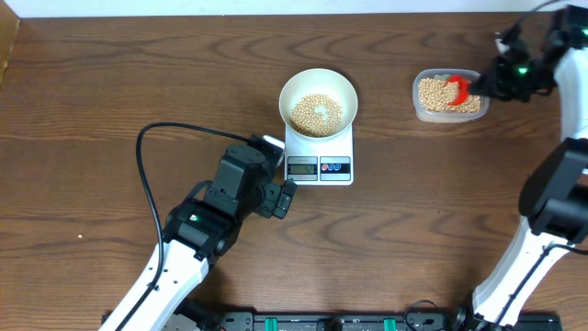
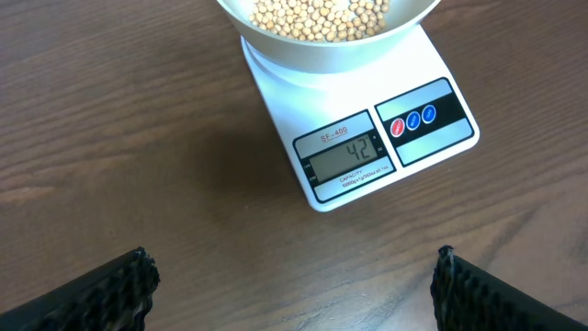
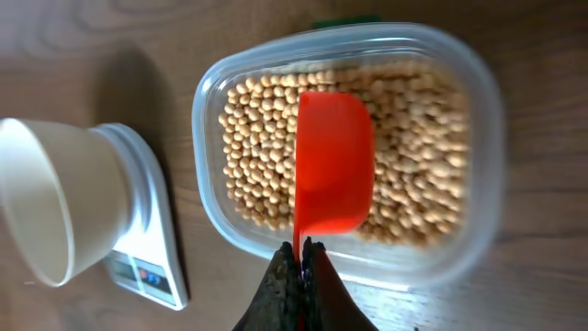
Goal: Scoop item into bowl and weigh 50g on scale
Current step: 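Scoop a smaller amount of soybeans from the tub with the right gripper, then carry the scoop over the white bowl with the right gripper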
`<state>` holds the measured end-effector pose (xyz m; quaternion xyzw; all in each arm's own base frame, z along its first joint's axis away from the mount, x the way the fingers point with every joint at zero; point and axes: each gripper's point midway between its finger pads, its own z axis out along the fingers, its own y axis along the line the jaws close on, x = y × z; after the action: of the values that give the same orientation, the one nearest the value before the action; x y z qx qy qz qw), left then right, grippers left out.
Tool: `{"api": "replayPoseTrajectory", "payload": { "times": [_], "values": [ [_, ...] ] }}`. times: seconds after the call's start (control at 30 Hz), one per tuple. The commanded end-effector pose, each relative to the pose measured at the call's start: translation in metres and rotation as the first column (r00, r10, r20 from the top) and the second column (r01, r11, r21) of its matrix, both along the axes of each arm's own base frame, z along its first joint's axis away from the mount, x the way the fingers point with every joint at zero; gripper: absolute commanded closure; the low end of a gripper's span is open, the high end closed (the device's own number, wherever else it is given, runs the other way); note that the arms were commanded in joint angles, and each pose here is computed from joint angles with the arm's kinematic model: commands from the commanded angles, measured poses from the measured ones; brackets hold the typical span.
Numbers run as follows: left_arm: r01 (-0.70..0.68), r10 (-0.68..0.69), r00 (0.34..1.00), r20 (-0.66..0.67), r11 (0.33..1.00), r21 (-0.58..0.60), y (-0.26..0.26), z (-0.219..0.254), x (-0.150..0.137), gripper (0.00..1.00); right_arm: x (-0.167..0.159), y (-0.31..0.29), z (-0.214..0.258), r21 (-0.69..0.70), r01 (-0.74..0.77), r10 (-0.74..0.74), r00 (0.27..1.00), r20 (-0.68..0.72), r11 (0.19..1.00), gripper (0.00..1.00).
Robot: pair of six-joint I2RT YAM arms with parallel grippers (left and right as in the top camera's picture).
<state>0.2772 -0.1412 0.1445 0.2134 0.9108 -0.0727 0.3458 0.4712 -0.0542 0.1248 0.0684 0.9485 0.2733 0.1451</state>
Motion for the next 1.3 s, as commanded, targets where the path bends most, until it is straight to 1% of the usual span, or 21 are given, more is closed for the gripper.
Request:
{"api": "replayPoseTrajectory", "payload": {
  "times": [0.0,0.23,0.47,0.77,0.93,1.27],
  "values": [
    [-0.003,0.003,1.000,0.007,1.000,0.005,0.001,0.003,0.003,0.03,-0.002,0.000,0.008,0.112,-0.023,0.018,0.999,0.044,0.993,0.99],
    [-0.003,0.003,1.000,0.007,1.000,0.005,0.001,0.003,0.003,0.03,-0.004,-0.006,0.022,0.219,-0.007,-0.011,0.997,0.079,0.976,0.99],
    [-0.003,0.003,1.000,0.007,1.000,0.005,0.001,0.003,0.003,0.03,-0.005,0.001,0.037,0.310,-0.050,0.008,0.991,0.137,0.949,0.99],
    [-0.003,0.003,1.000,0.007,1.000,0.005,0.001,0.003,0.003,0.03,-0.003,0.023,0.066,0.459,-0.126,0.020,0.973,0.228,0.879,0.99],
    [-0.003,0.003,1.000,0.007,1.000,0.005,0.001,0.003,0.003,0.03,-0.001,0.049,0.083,0.534,-0.189,0.047,0.962,0.269,0.824,0.99],
    [-0.003,0.003,1.000,0.007,1.000,0.005,0.001,0.003,0.003,0.03,-0.004,0.113,0.083,0.552,-0.270,0.162,0.958,0.238,0.789,0.99]
  ]
}}
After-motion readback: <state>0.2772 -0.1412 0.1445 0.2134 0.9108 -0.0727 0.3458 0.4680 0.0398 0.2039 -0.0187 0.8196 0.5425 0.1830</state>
